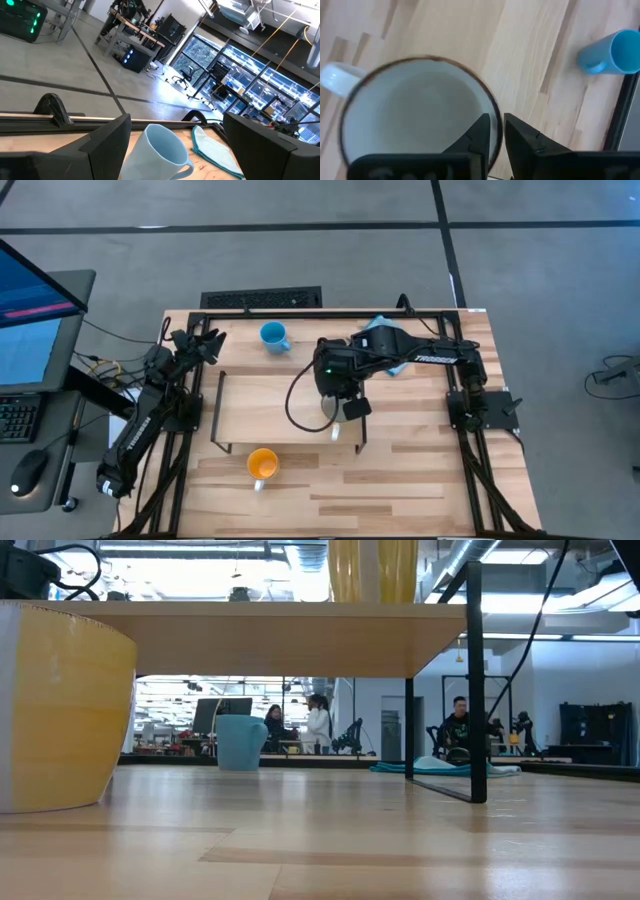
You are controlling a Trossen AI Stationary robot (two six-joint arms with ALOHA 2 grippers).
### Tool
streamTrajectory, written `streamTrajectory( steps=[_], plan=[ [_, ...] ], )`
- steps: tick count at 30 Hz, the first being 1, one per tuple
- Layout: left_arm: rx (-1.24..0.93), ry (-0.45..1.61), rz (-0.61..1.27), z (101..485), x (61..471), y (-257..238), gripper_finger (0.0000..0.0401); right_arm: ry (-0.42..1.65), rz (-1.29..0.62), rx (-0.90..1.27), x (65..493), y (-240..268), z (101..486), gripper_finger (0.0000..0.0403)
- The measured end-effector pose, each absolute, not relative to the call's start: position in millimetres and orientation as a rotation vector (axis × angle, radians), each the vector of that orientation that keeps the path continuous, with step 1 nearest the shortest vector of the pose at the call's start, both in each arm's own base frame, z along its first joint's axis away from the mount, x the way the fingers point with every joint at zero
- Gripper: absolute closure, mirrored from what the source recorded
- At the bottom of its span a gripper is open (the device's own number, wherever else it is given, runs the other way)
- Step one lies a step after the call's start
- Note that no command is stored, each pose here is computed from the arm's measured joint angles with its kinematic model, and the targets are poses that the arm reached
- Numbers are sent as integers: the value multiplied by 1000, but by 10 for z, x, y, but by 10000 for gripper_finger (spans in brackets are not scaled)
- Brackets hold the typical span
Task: Stack small to large cups/mugs on shelf
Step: Put the yellow and white mug on the shelf
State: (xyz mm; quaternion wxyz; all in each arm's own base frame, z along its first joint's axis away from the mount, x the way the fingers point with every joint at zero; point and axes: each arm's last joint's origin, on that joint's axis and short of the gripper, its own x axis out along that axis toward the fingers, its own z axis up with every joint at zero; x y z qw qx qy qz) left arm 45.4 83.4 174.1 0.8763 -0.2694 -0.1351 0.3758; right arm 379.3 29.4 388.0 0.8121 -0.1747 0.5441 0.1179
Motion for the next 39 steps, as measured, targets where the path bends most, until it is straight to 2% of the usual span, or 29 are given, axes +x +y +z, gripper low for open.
streamTrajectory(
  steps=[39],
  plan=[
    [-562,-282,783,1742,454,834,93,1085,266,-406,3854,296,3912,326]
  ],
)
